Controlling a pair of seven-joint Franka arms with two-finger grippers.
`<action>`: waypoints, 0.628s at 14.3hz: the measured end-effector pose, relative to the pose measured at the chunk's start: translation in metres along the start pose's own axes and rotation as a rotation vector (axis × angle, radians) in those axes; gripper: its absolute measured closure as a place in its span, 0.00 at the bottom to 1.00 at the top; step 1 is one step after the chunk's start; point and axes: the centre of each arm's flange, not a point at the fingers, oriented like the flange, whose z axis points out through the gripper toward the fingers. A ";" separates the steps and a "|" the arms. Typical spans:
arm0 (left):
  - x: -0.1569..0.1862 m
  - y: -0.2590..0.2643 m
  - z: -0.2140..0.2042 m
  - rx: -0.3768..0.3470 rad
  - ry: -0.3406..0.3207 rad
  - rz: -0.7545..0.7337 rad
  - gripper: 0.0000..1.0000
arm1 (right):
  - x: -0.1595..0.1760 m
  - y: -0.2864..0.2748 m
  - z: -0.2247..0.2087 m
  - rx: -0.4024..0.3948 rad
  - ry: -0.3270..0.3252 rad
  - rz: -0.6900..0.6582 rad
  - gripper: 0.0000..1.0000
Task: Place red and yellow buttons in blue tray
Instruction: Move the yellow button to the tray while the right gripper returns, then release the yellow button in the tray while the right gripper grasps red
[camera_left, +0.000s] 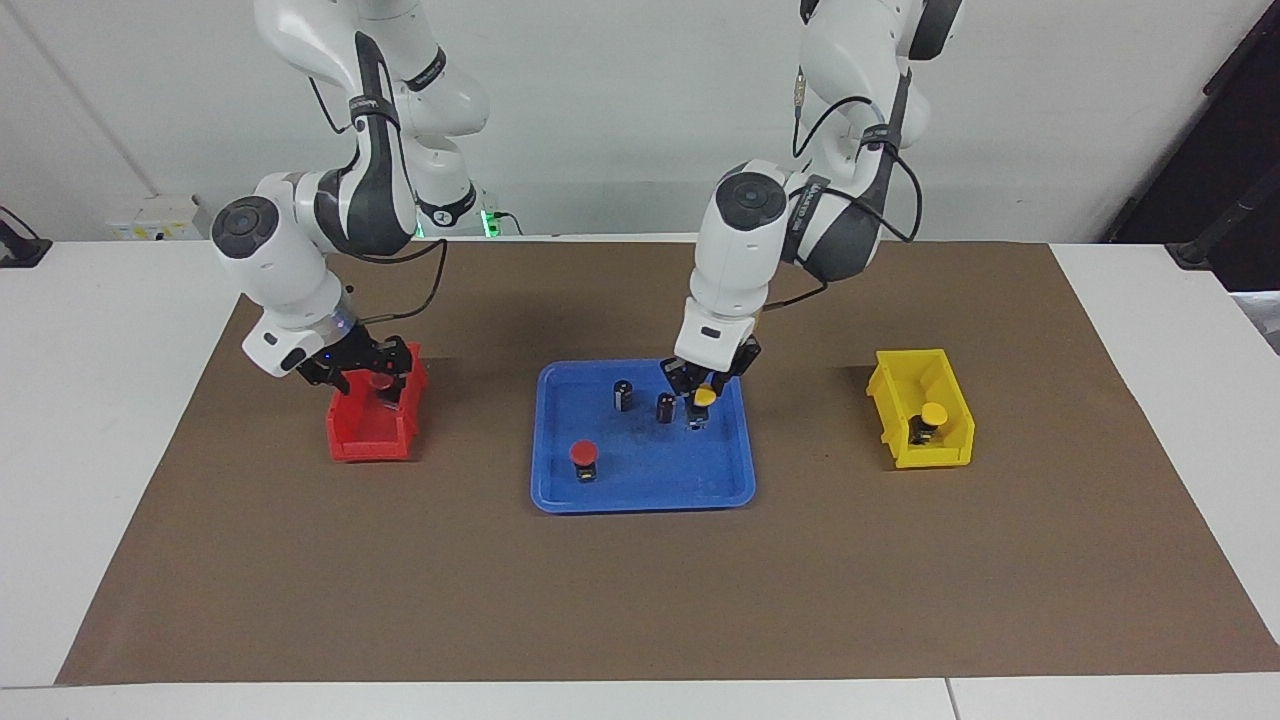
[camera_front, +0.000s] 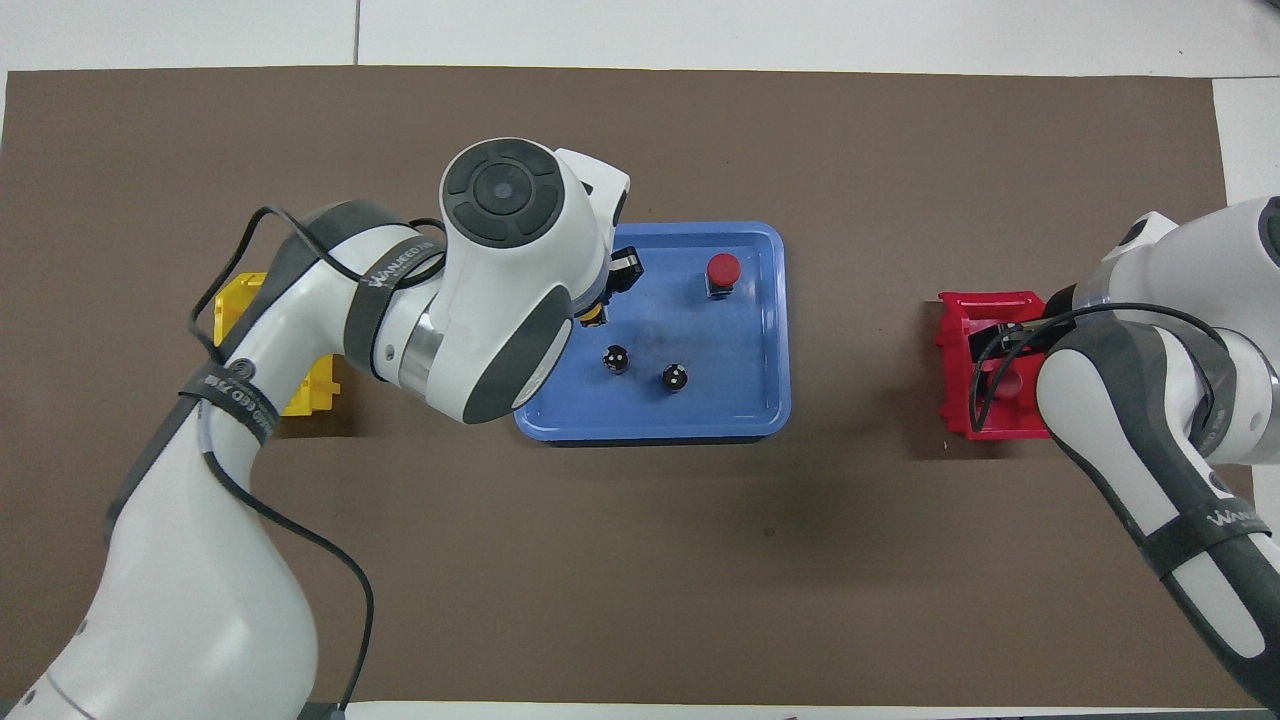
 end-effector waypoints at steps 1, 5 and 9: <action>0.000 0.006 0.010 0.004 -0.005 0.003 0.58 | -0.003 0.000 0.003 0.000 -0.004 0.000 0.18; 0.011 0.012 0.034 0.004 -0.002 -0.005 0.58 | -0.012 0.000 0.011 0.002 -0.020 0.002 0.26; 0.018 0.015 0.043 0.004 0.001 -0.008 0.58 | -0.020 0.015 0.018 0.005 -0.026 -0.016 0.27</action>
